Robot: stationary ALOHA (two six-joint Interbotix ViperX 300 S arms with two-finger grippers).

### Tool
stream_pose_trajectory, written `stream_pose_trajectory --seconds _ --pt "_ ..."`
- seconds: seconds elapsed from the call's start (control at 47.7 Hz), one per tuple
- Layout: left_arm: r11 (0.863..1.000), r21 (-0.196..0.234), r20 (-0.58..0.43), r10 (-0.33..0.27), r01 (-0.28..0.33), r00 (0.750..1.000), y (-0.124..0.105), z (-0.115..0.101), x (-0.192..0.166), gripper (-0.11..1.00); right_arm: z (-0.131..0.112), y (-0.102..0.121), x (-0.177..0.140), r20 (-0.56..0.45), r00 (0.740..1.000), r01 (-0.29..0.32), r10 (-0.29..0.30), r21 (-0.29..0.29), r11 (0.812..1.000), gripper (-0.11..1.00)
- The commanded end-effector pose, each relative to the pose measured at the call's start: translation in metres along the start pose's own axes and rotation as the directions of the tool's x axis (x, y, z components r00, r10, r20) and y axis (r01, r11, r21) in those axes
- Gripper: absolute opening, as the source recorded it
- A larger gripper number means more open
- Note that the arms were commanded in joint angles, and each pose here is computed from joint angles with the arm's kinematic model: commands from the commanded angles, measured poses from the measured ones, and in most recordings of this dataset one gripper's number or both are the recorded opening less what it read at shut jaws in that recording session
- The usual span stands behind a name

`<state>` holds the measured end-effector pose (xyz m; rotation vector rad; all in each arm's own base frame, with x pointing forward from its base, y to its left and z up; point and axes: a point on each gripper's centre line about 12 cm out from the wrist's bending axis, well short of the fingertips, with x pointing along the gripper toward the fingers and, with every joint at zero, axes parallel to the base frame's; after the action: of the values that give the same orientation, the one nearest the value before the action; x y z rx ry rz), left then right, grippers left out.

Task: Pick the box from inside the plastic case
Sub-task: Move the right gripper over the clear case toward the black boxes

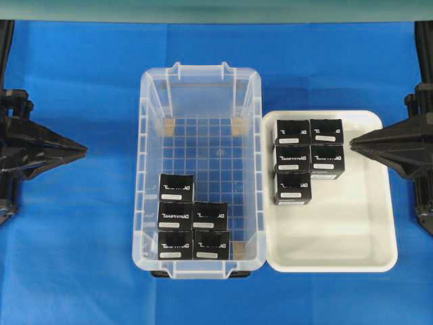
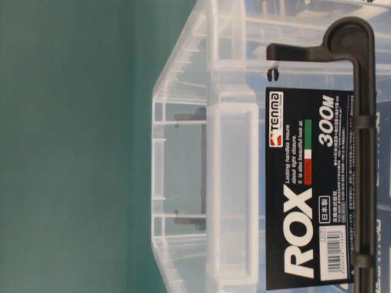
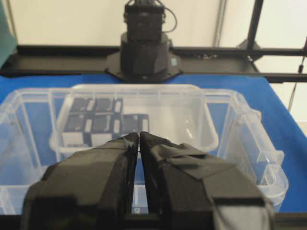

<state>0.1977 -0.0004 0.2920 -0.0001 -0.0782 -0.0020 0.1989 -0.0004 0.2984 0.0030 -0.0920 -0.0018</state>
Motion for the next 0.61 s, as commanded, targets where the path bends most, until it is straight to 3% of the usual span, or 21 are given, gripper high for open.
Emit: stream_pose_trajectory --seconds 0.0,0.126,0.356,0.419,0.587 --pt "1.0 -0.012 0.011 0.003 -0.003 1.0 0.001 0.008 0.007 0.14 -0.002 -0.002 0.004 -0.018 1.0 0.014 -0.013 0.019 1.0 0.14" --pt "1.0 -0.019 0.006 0.009 -0.008 1.0 0.002 0.009 0.011 0.01 -0.013 -0.01 0.015 -0.158 0.986 0.076 -0.055 0.13 0.989 0.03" --pt "0.999 -0.035 -0.107 0.008 -0.011 0.994 0.002 0.01 0.019 -0.06 -0.001 -0.011 0.053 -0.345 0.938 0.095 -0.039 0.147 0.985 -0.02" --pt "0.999 -0.034 -0.125 0.008 -0.013 0.992 0.002 0.014 0.019 -0.06 0.002 -0.01 0.066 -0.407 0.913 0.098 -0.028 0.153 0.983 -0.02" --pt "0.999 -0.039 -0.136 0.007 -0.013 0.991 0.002 0.017 0.016 -0.06 0.007 -0.009 0.103 -0.59 0.808 0.138 0.003 0.195 0.971 -0.02"
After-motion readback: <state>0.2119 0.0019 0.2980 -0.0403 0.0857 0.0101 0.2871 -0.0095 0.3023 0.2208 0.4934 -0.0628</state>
